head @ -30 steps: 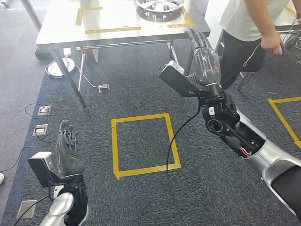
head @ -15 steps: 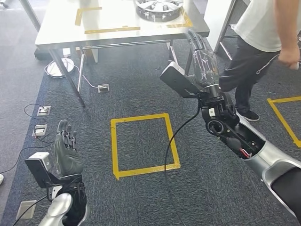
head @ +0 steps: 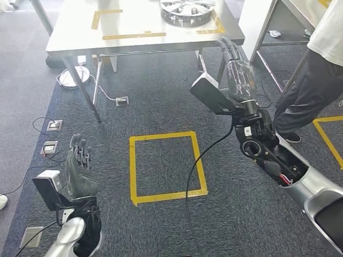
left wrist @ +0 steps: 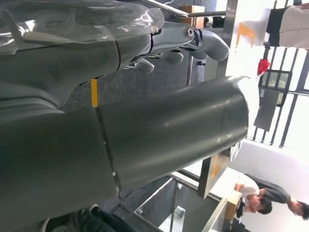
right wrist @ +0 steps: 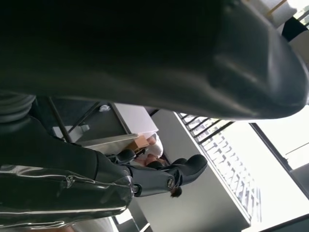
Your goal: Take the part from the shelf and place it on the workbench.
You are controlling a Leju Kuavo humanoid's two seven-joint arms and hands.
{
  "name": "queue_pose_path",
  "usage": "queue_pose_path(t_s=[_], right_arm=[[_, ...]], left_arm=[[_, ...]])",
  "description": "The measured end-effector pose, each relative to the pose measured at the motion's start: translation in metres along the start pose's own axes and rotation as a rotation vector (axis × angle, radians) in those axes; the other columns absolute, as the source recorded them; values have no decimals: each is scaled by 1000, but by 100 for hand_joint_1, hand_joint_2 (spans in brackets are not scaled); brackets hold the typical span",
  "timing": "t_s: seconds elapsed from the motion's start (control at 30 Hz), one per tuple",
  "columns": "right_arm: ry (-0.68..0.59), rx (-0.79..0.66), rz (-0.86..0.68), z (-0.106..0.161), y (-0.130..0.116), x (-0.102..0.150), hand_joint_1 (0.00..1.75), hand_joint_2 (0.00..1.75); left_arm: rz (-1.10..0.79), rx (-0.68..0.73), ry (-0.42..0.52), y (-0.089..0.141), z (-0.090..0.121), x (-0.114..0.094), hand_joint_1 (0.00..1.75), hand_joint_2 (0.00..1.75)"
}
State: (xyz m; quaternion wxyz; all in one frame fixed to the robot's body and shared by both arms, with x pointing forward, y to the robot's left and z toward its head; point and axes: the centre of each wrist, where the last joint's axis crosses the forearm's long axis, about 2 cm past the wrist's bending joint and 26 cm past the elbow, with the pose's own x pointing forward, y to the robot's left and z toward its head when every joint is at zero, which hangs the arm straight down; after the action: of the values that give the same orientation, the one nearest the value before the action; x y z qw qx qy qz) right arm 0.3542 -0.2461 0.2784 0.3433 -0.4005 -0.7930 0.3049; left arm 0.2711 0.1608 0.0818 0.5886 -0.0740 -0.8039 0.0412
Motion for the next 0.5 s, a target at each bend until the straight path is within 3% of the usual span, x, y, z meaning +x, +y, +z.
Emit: queue_pose_path(t_s=[0.5], right_arm=[[4, 3, -15, 4, 0, 0, 0, 0]], left_arm=[[0, 0, 0, 0, 0, 0, 0, 0]])
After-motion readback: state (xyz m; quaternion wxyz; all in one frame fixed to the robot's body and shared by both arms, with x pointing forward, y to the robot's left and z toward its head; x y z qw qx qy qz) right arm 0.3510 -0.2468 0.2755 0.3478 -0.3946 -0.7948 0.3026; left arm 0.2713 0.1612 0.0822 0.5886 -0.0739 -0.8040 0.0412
